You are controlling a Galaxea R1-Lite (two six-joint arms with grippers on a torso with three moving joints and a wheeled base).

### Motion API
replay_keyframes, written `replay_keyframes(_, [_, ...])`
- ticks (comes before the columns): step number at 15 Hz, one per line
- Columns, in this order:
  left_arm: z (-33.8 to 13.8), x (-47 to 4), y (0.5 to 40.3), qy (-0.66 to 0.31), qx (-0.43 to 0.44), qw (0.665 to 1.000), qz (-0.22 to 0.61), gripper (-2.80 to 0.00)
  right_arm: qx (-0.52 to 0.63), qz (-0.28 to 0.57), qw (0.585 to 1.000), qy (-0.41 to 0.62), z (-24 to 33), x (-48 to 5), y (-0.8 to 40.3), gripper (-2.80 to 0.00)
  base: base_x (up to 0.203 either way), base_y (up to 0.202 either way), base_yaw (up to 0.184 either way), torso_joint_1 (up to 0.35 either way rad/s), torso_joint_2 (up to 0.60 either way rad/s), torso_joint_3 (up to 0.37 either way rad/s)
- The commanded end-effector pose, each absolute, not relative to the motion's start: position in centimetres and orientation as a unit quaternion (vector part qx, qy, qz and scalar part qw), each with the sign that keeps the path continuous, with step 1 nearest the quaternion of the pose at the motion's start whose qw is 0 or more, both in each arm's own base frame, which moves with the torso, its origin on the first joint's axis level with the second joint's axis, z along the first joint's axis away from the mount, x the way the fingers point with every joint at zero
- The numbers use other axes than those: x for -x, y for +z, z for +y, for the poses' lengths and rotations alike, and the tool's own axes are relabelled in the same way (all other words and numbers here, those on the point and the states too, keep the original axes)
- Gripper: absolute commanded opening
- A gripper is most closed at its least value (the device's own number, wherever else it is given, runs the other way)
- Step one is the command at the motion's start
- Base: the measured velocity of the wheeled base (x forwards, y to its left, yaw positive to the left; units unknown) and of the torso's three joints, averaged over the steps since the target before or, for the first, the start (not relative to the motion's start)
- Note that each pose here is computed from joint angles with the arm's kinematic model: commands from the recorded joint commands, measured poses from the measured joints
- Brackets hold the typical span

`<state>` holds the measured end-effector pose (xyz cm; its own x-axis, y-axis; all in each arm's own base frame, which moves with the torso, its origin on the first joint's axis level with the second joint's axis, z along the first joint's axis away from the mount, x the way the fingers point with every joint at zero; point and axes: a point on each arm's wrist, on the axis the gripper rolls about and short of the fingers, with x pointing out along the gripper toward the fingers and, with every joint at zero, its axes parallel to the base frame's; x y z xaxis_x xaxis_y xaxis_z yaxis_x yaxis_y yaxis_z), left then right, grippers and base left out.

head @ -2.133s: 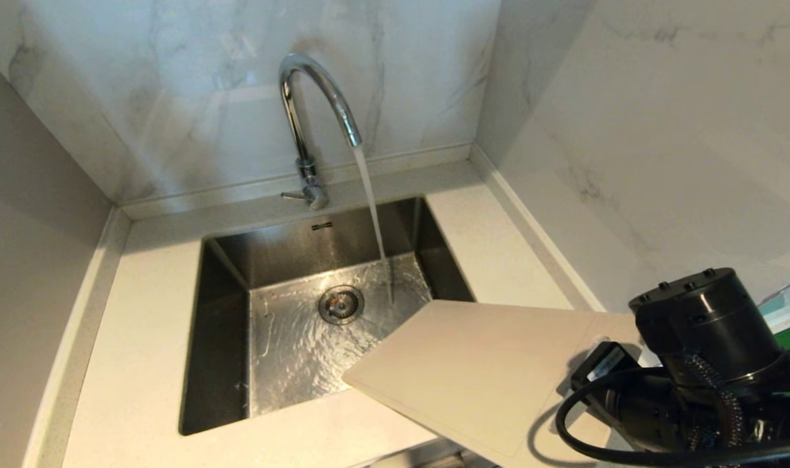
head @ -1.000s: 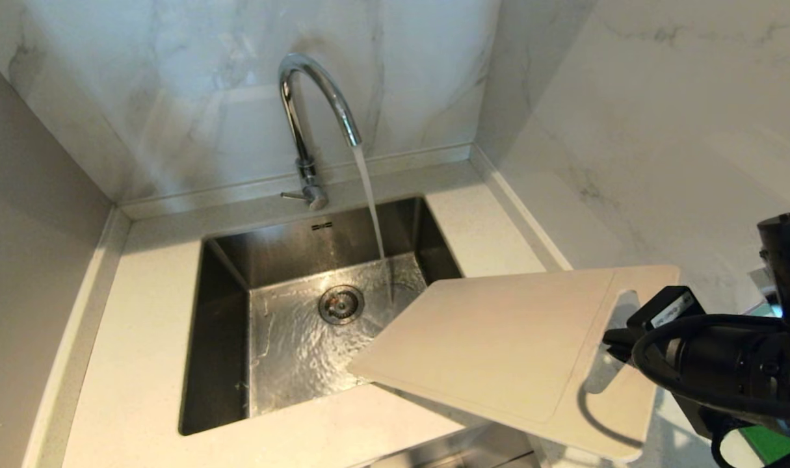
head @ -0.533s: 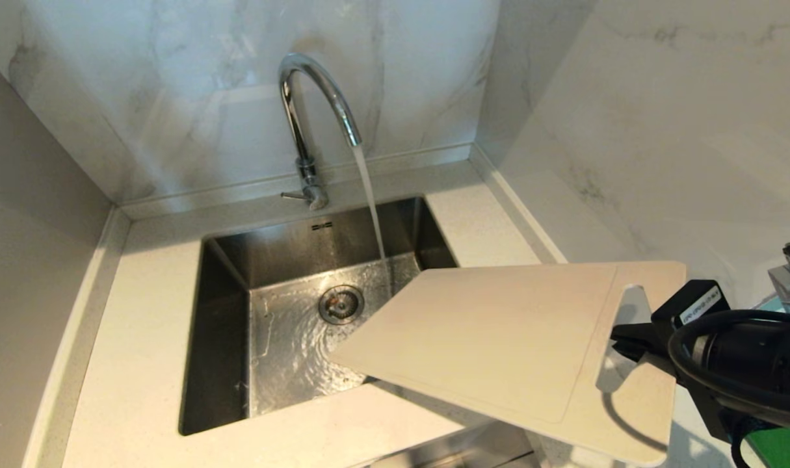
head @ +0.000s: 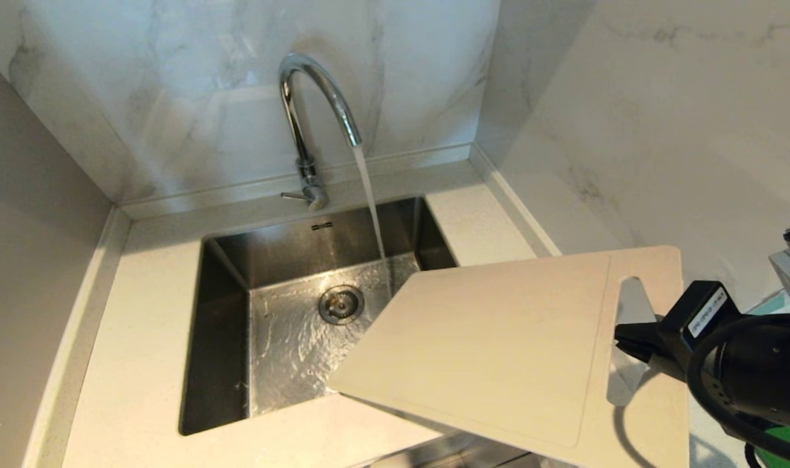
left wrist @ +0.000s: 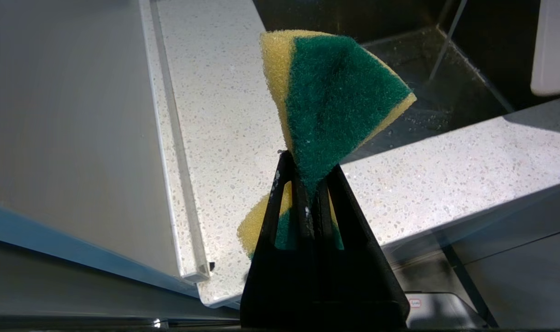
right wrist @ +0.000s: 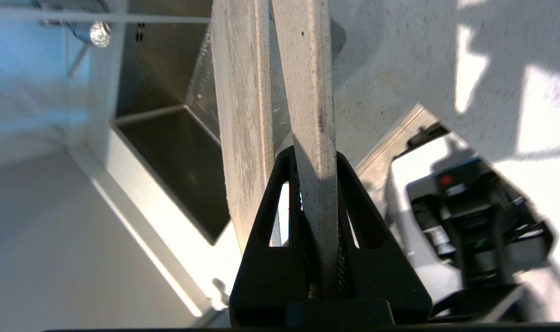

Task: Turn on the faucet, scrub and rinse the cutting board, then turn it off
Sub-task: Pick up the cutting board

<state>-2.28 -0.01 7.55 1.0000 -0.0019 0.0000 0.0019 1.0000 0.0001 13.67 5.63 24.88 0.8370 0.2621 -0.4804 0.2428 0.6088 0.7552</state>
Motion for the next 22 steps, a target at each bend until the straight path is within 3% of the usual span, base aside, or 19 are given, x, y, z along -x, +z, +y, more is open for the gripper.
replay_keyframes(1, [0.0, 2.2, 7.5, -0.001, 0.0, 1.0, 0.002, -2.8, -0.415, 0.28, 0.865, 0.017, 5.6, -13.7, 25.2, -2.8, 0.0, 0.0, 0.0, 0.0, 0.0, 0.0])
replay_keyframes(13, [0.0, 2.2, 7.5, -0.001, 0.0, 1.0, 0.002, -2.8, -0.37, 0.266, 0.889, 0.039, 5.9, -16.2, 30.1, -2.8, 0.0, 0.0, 0.0, 0.0, 0.0, 0.0])
replay_keyframes(17, [0.0, 2.2, 7.5, -0.001, 0.0, 1.0, 0.002, -2.8, -0.331, 0.316, 0.888, 0.042, 5.1, -16.6, 29.6, -2.8, 0.0, 0.0, 0.0, 0.0, 0.0, 0.0])
replay_keyframes(22, [0.0, 2.2, 7.5, -0.001, 0.0, 1.0, 0.002, -2.8, -0.301, 0.305, 0.902, 0.059, 5.2, -17.9, 30.7, -2.8, 0.0, 0.0, 0.0, 0.0, 0.0, 0.0])
